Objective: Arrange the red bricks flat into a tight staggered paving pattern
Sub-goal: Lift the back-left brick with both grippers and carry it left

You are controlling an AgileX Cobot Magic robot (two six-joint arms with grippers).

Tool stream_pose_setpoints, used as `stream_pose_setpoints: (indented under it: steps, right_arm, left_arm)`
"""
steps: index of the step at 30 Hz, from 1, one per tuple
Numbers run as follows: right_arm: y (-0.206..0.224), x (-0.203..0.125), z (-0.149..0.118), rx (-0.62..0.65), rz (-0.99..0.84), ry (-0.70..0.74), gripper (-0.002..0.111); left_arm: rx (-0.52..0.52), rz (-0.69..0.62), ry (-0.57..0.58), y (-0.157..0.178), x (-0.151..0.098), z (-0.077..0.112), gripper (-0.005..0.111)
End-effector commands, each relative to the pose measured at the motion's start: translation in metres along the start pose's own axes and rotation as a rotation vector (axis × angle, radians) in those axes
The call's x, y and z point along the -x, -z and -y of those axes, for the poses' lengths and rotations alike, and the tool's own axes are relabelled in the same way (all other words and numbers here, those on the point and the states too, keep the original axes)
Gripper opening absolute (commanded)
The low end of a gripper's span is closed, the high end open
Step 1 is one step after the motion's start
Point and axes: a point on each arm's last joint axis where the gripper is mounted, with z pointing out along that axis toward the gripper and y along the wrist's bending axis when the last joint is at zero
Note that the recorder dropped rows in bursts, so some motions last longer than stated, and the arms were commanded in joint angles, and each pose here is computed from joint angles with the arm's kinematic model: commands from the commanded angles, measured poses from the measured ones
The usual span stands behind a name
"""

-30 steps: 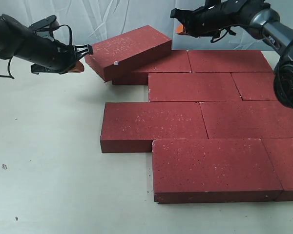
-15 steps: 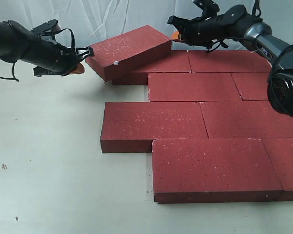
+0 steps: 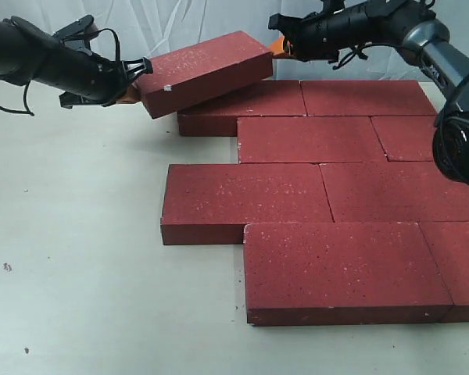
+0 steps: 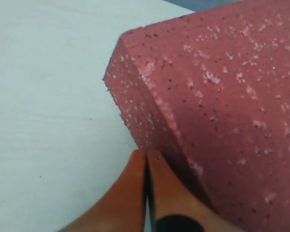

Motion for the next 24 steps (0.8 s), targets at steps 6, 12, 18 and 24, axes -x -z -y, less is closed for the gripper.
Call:
stream_pose_setpoints:
  steps: [6,12,18,24]
  right_arm:
    - [0.033,0.018,-0.056,0.219,-0.061,0.061,-0.001]
    - [0.049,0.023,-0.087,0.269,-0.097,0.106,-0.001]
    - [0.037,0.013,-0.141,0.281,-0.15,0.155,-0.001]
    - [0.01,-0.014,-0.185,0.237,-0.243,0.199,-0.001]
  left_arm:
    - [-0.051,-0.035,-0.031,0.033,0.015,0.01,0.0]
    - [-0.032,-0.04,-0.051,0.072,0.031,0.002,0.0]
    - [0.085,-0.056,-0.12,0.118,0.044,-0.022,0.0]
    - [0.178,-0.072,-0.105,0.14,0.051,-0.062,0.0]
